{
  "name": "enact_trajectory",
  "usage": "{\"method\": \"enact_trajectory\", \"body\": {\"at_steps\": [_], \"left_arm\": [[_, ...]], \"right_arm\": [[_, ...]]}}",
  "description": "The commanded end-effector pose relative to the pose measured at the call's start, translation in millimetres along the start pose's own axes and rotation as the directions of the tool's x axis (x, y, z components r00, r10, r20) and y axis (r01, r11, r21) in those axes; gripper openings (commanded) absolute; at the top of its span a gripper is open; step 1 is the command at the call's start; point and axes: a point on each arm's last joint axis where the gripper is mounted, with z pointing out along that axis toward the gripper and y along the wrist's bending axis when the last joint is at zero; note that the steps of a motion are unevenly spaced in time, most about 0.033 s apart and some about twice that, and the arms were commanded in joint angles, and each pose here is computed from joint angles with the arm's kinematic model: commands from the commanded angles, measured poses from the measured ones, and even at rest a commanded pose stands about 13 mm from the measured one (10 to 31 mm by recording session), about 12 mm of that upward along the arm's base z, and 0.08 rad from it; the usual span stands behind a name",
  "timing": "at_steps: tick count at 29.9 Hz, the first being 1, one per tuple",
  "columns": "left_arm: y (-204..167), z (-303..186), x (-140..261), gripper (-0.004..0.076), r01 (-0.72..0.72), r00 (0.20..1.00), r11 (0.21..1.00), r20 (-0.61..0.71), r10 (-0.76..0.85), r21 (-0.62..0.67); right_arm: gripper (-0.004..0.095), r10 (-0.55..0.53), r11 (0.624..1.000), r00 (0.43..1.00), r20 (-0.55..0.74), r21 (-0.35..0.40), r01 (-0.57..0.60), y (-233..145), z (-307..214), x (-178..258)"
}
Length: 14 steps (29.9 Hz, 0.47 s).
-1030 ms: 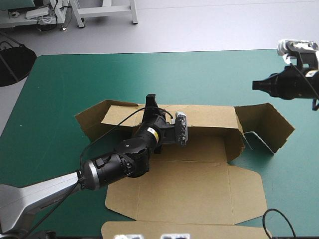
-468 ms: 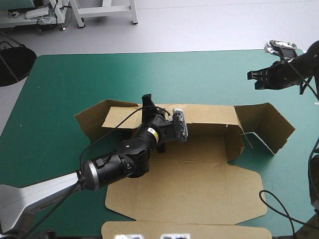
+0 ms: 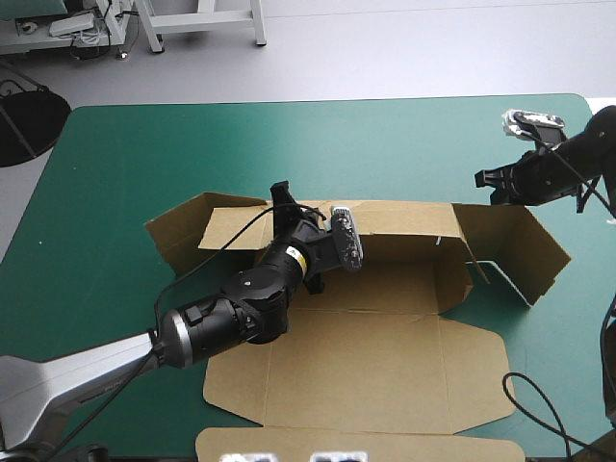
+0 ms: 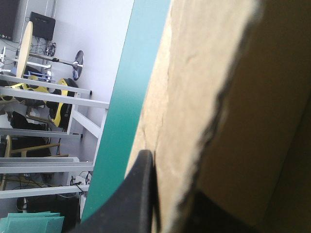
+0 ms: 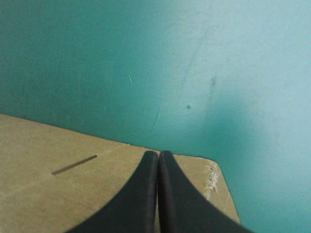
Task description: Fold the box
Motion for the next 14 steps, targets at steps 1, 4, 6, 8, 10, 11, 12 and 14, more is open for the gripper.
{"method": "enact_trajectory", "body": {"at_steps": [1,4,6,8,10,11,12,14], "left_arm": [[5,-5,1,-0.0009,0.074,0.997,0.997,-0.002,-0.074,0.005],[5,-5,1,-0.0009,0.074,0.997,0.997,-0.011,-0.074,0.002],[5,-5,1,-0.0009,0.074,0.997,0.997,-0.011,-0.074,0.002],[5,-5,1,-0.0009,0.086,0.996,0.996,-0.011,-0.086,0.002],[5,-5,1,-0.0009,0.119,0.993,0.993,-0.011,-0.119,0.001],[5,-5,1,-0.0009,0.119,0.993,0.993,-0.011,-0.119,0.001],[5,-5,1,-0.0009,0.119,0.993,0.993,-0.011,-0.119,0.001],[5,-5,2,-0.0009,0.120,0.993,0.993,-0.012,-0.120,0.001]], "right_arm": [[-0.0018,-0.045,0.999,0.999,0.029,-0.019,0.046,13,-22,16],[-0.0018,-0.059,0.998,0.998,0.019,-0.029,0.060,17,-24,30],[-0.0018,-0.064,0.998,0.998,0.020,-0.028,0.064,18,-27,36],[-0.0018,-0.063,0.997,0.998,0.021,-0.035,0.064,21,-29,43],[-0.0018,-0.065,0.996,0.998,0.017,-0.055,0.066,24,-29,50],[-0.0018,-0.067,0.995,0.998,0.015,-0.069,0.067,25,-28,53],[-0.0018,-0.064,0.994,0.998,0.016,-0.083,0.065,27,-28,56],[-0.0018,-0.065,0.991,0.998,0.014,-0.114,0.066,30,-26,62]]}}
